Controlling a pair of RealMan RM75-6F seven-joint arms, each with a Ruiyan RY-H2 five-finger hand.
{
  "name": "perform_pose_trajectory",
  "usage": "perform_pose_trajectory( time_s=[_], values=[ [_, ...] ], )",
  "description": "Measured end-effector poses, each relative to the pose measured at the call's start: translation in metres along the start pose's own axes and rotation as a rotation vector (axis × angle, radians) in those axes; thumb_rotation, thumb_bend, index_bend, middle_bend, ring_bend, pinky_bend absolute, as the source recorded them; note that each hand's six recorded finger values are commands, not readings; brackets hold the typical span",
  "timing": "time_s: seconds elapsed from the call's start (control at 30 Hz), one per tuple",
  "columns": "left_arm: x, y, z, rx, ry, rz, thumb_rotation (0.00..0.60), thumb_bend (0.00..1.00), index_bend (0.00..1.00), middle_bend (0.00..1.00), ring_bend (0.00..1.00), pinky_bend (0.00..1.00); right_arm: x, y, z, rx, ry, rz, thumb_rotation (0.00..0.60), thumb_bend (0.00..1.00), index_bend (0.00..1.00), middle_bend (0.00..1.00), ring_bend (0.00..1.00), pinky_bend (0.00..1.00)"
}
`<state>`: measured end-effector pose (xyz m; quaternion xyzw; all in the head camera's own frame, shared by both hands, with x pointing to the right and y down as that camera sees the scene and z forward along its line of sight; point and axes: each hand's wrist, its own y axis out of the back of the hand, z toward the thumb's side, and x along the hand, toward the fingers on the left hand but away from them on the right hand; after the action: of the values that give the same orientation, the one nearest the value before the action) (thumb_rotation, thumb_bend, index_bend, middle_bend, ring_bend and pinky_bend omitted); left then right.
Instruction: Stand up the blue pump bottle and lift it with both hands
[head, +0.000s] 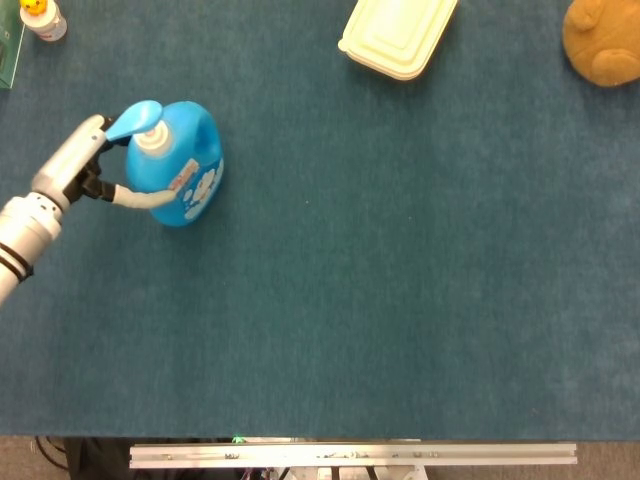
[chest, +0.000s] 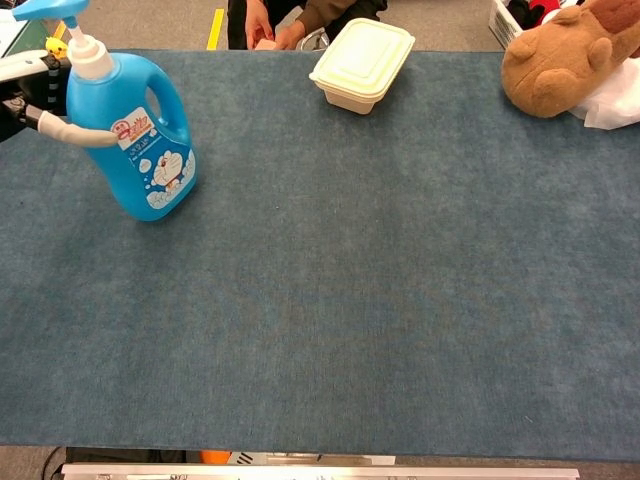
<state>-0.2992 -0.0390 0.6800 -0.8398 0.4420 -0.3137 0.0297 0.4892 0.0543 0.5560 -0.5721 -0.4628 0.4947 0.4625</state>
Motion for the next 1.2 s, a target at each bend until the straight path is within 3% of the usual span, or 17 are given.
perform_pose_trajectory(
  time_s=[0.33, 0.53, 0.73, 1.2],
  values=[
    [-0.003, 0.02, -0.015, 0.062, -0.006, -0.073, 0.6, 0.26, 0.45, 0.27, 0.2, 0.28, 0.0, -0.001, 0.006, 0.003, 0.005, 0.002, 0.6, 0.04, 0.06, 0.25, 0.26, 0.27],
    [-0.005, 0.018, -0.021, 0.08, -0.014, -0.094, 0.6, 0.26, 0.34, 0.17, 0.09, 0.22, 0.001, 0.0, 0.007, 0.007, 0.003, -0.002, 0.6, 0.04, 0.06, 0.25, 0.26, 0.27],
    [-0.006, 0.022, -0.021, 0.072, -0.014, -0.078, 0.6, 0.26, 0.17, 0.06, 0.0, 0.18, 0.002, 0.001, 0.007, 0.005, 0.002, -0.002, 0.6, 0.04, 0.06, 0.25, 0.26, 0.27],
    [-0.019, 0.037, -0.028, 0.058, 0.022, -0.02, 0.6, 0.26, 0.0, 0.0, 0.0, 0.16, 0.001, 0.0, 0.009, 0.003, 0.012, -0.001, 0.6, 0.04, 0.06, 0.25, 0.26, 0.27]
  ],
)
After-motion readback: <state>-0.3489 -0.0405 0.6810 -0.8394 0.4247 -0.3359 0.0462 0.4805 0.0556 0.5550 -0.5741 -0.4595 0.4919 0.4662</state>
